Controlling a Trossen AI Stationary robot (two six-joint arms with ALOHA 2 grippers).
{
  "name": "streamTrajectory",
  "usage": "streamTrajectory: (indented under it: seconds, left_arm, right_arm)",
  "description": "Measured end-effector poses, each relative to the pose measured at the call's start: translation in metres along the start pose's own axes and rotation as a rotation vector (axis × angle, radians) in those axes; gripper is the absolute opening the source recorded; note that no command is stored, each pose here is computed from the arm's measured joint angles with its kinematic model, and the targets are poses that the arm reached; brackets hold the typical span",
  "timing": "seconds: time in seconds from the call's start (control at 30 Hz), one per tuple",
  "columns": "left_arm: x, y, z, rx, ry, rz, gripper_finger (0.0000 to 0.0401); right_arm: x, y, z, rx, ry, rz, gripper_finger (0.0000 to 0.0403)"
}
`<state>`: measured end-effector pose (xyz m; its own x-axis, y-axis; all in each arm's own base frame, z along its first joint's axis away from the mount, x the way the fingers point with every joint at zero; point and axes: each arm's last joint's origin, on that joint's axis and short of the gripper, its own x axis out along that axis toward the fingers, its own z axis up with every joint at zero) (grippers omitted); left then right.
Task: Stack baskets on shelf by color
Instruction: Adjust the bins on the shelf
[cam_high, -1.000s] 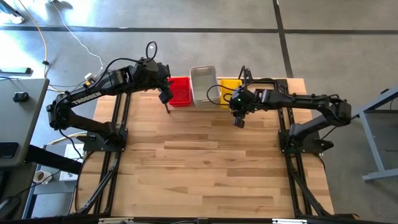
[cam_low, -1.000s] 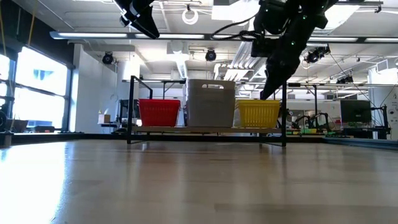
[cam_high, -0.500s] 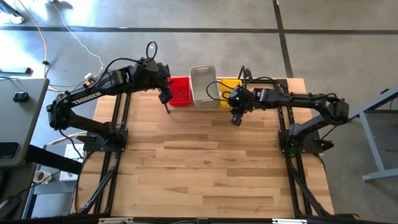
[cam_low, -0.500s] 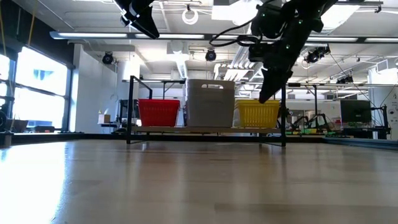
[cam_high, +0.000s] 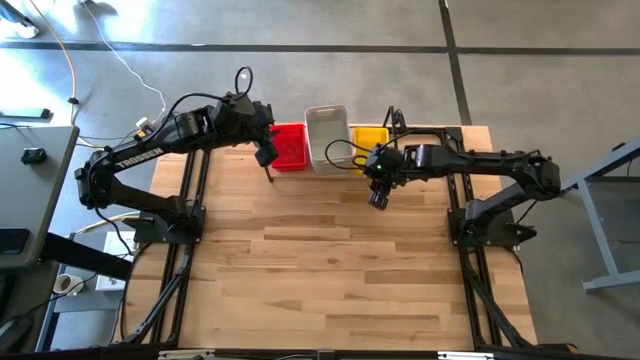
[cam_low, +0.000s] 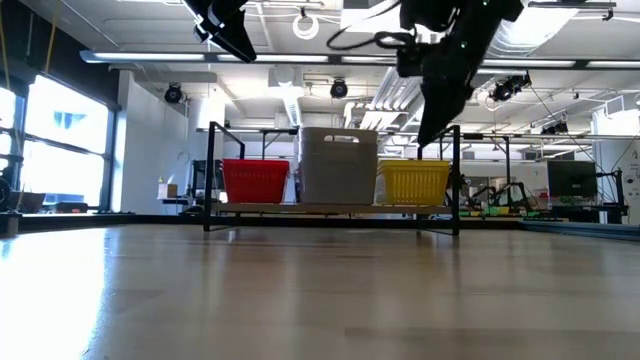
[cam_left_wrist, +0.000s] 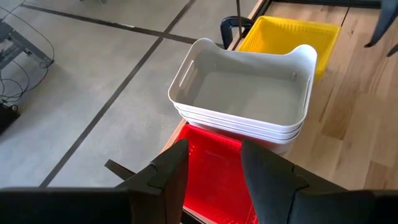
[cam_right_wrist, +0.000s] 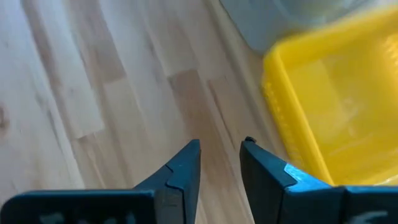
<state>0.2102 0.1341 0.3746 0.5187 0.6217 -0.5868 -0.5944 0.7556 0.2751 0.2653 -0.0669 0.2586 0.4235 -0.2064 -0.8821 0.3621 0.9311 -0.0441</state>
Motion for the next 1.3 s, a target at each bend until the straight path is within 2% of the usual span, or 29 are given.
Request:
streamTrajectory:
  seconds: [0.27,0.37,0.57,0.87,1.3]
  left_arm:
    - [0.000,0.000,0.000,0.000,0.000,0.000,0.0137]
    - [0.000,0.000,0.000,0.000,0.000,0.000,0.0137]
    - [0.000,0.000,0.000,0.000,0.000,0.000,0.0137]
    - [0.000,0.000,0.000,0.000,0.000,-0.001,0.0137]
    - [0.000,0.000,0.000,-0.007,0.001,-0.001,0.0137]
  right_arm:
    - [-0.015,0.004,0.018,-0.217,-0.083,0.017,0.0098]
    - [-0.008,0.001,0.022,-0.265,-0.091,0.054,0.0098]
    - [0.022,0.004,0.024,-0.376,-0.016,0.088,0.0098]
    - [0.053,0.005,0.021,-0.470,0.096,0.054,0.0098]
    - [0.059,-0.008,0.018,-0.448,0.159,-0.027,0.0098]
